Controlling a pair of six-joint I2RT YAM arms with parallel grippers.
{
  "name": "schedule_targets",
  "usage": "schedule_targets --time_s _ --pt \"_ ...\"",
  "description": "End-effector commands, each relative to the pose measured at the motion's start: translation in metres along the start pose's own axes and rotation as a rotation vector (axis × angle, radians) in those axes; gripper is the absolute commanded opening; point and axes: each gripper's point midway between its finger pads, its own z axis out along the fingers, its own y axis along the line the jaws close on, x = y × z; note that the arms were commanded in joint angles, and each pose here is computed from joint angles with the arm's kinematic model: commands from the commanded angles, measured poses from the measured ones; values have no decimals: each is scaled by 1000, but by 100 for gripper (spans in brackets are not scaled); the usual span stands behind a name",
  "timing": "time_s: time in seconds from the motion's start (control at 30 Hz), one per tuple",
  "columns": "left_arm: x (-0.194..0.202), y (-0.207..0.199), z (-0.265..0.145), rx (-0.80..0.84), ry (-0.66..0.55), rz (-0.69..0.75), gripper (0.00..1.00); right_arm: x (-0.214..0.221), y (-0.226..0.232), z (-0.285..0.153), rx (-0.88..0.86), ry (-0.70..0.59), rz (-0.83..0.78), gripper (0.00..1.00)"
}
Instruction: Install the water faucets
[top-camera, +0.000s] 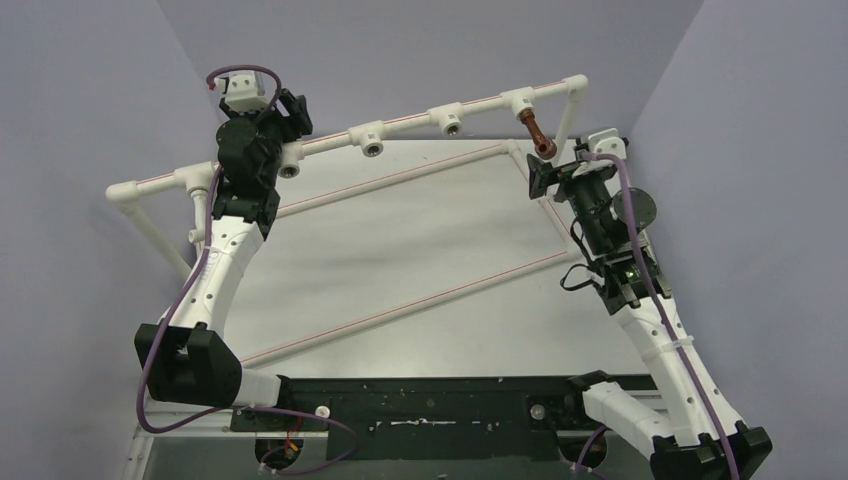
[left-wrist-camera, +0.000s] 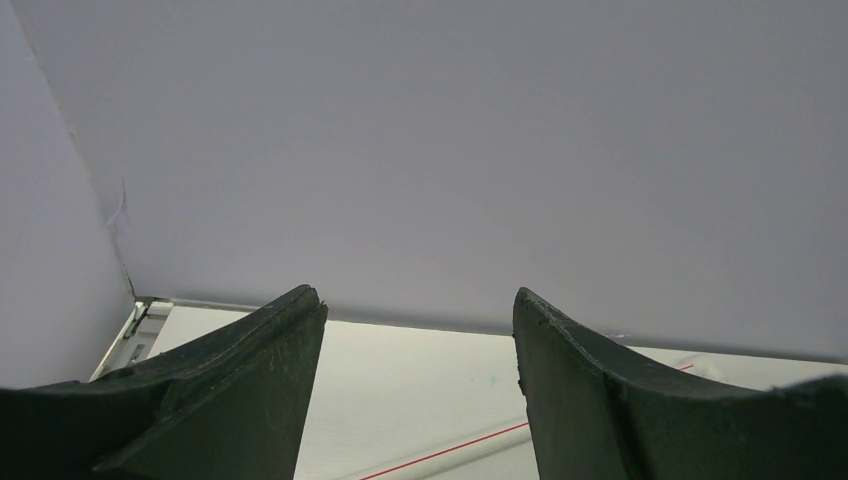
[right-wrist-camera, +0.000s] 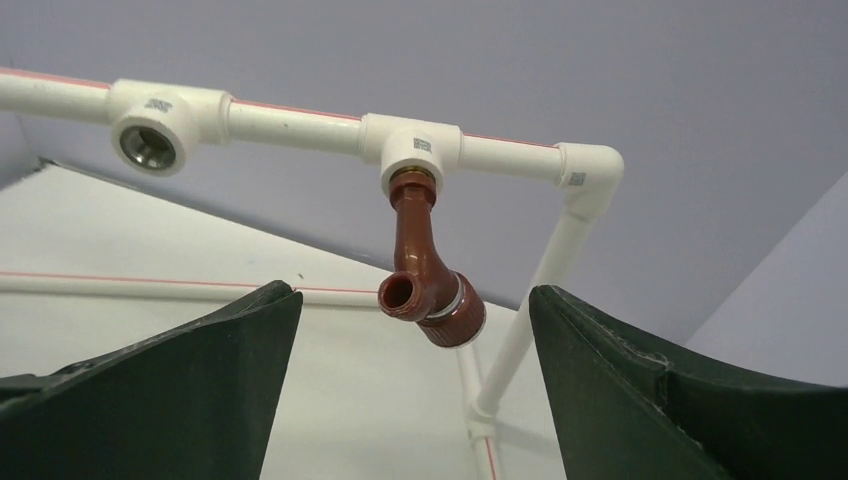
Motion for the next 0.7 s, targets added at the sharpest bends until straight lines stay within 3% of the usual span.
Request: schedule_targets --time_s 0.0,0.23,0.67 --pt "125 12 -15 -11 377 73 66 -15 -8 8 18 -15 -248 88" --pt "126 11 -15 -7 380 73 66 -7 -4 28 8 4 -342 87" --pt "126 12 -15 -10 380 77 66 26 -16 63 81 101 -365 67"
